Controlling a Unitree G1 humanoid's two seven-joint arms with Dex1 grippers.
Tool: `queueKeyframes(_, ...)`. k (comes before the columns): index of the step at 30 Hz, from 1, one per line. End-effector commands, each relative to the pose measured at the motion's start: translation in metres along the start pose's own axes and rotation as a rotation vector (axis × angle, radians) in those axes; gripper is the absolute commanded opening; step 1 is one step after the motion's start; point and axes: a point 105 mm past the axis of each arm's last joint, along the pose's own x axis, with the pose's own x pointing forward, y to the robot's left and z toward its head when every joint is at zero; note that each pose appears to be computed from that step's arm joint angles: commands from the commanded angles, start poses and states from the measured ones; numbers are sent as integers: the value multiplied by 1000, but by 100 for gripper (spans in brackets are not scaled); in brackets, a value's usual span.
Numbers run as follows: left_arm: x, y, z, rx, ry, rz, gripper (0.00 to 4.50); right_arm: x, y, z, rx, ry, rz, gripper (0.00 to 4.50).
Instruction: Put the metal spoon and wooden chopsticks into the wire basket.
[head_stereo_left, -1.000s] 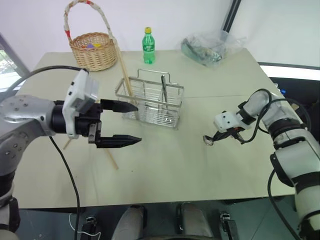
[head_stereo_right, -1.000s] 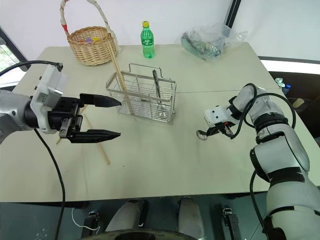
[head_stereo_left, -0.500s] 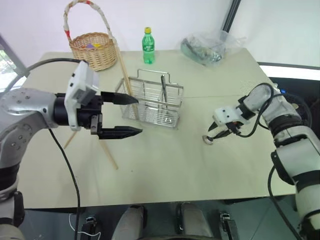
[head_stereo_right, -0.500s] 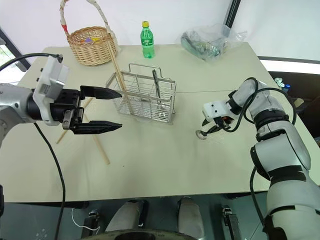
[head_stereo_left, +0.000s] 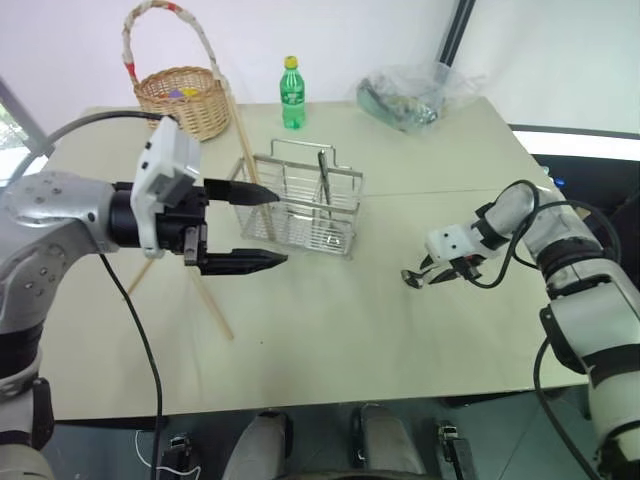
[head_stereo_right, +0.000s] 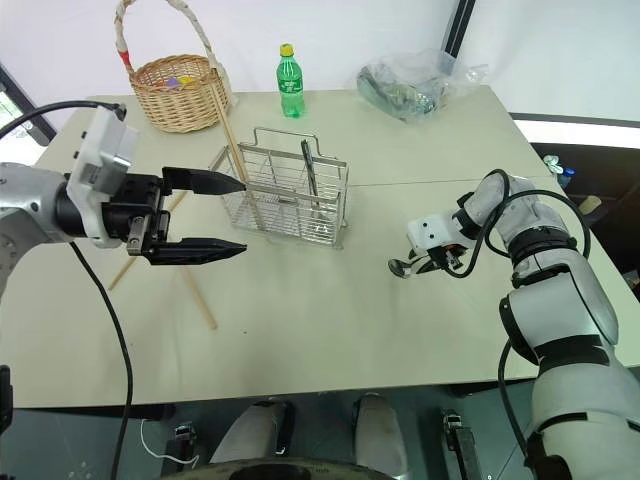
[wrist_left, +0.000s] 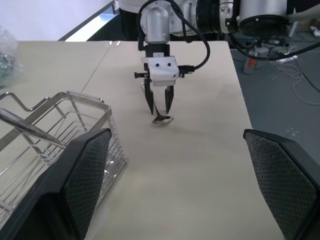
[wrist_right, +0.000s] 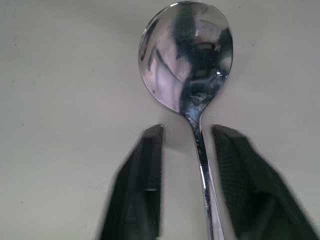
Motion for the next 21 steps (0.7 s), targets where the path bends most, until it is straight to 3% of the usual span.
queueKeyframes(1, -6, 0, 11, 45, -10, 20, 450, 0, -3, 3, 6, -21, -12, 4)
queueKeyframes(7, -6, 2, 7, 40, -13, 25, 450, -4, -5, 3, 8, -33, -41, 4)
queueKeyframes(11, -8, 6, 6, 46, -18, 38, 450, -14, -16, 22, 10, -166, -101, 4)
queueKeyframes(15, -16, 16, 11, 55, -42, 86, 450, -40, -20, 61, -9, -407, -193, 4)
queueKeyframes(21, -23, 22, 11, 66, -41, 119, 450, -105, 11, 146, 96, -849, -184, 4)
